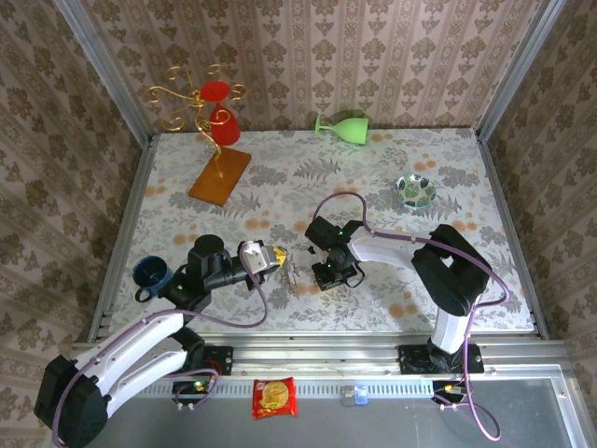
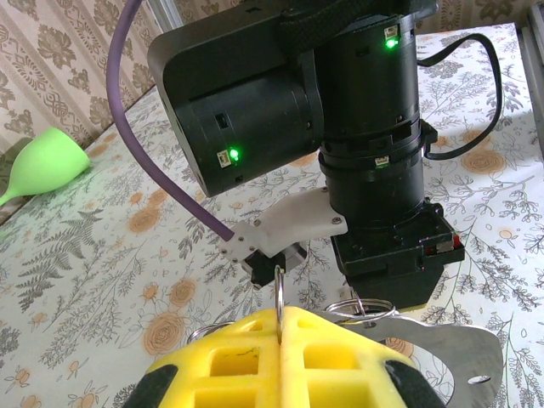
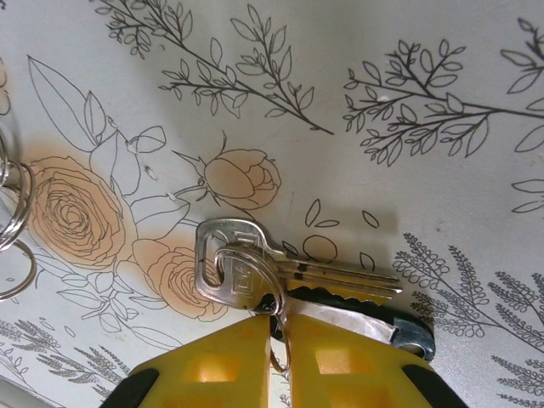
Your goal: Put the keys on the keyring
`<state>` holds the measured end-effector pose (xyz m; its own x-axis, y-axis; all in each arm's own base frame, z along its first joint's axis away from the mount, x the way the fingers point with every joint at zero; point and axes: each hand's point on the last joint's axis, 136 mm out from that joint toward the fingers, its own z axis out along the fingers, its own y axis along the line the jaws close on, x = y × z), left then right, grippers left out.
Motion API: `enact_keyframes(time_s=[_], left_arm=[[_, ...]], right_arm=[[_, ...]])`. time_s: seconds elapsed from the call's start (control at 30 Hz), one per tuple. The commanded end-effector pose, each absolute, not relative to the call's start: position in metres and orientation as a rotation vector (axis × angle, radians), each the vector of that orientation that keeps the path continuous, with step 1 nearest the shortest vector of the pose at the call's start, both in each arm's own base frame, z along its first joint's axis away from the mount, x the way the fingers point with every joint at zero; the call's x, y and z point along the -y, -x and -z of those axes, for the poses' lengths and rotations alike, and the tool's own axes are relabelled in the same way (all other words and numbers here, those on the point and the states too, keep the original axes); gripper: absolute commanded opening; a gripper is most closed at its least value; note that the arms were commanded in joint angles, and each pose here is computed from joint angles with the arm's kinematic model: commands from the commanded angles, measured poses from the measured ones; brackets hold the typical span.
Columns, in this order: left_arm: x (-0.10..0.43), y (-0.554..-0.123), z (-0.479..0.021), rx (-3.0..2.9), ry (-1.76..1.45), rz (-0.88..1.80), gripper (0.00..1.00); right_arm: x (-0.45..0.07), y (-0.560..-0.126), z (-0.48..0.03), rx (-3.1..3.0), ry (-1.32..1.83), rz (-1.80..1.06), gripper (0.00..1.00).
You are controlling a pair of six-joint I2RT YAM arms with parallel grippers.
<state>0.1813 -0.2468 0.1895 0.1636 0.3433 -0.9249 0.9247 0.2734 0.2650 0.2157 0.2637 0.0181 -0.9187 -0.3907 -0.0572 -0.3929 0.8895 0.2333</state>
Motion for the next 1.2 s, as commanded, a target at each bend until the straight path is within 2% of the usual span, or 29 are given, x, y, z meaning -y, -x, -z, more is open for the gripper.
enact_keyframes(time_s=[0.0, 0.4, 0.6, 0.7, 1.17], left_arm=[[0.249, -0.18, -0.201, -1.34, -1.289, 0.629, 0.0], [0.249, -0.18, -0.201, -1.339, -1.288, 0.628, 0.0], [0.249, -0.179, -0.201, -1.341, -1.288, 0.63, 0.0], [0.249, -0.18, -0.201, -1.34, -1.288, 0.629, 0.0], [0.247, -0.184, -0.202, -1.401, -1.268, 0.622, 0.0]], right_arm=[[-0.266, -0.211, -0.021, -3.067, 0.665, -0.39, 0.14], [-0.267, -0.212, -0.026, -3.055, 0.667, -0.388, 0.14], [-0.266, -0.212, -0.03, -3.049, 0.676, -0.381, 0.08], [-0.264, -0.213, -0.035, -3.039, 0.686, -0.367, 0.01], [-0.253, -0.239, -0.122, -2.609, 1.009, -0.262, 0.0]])
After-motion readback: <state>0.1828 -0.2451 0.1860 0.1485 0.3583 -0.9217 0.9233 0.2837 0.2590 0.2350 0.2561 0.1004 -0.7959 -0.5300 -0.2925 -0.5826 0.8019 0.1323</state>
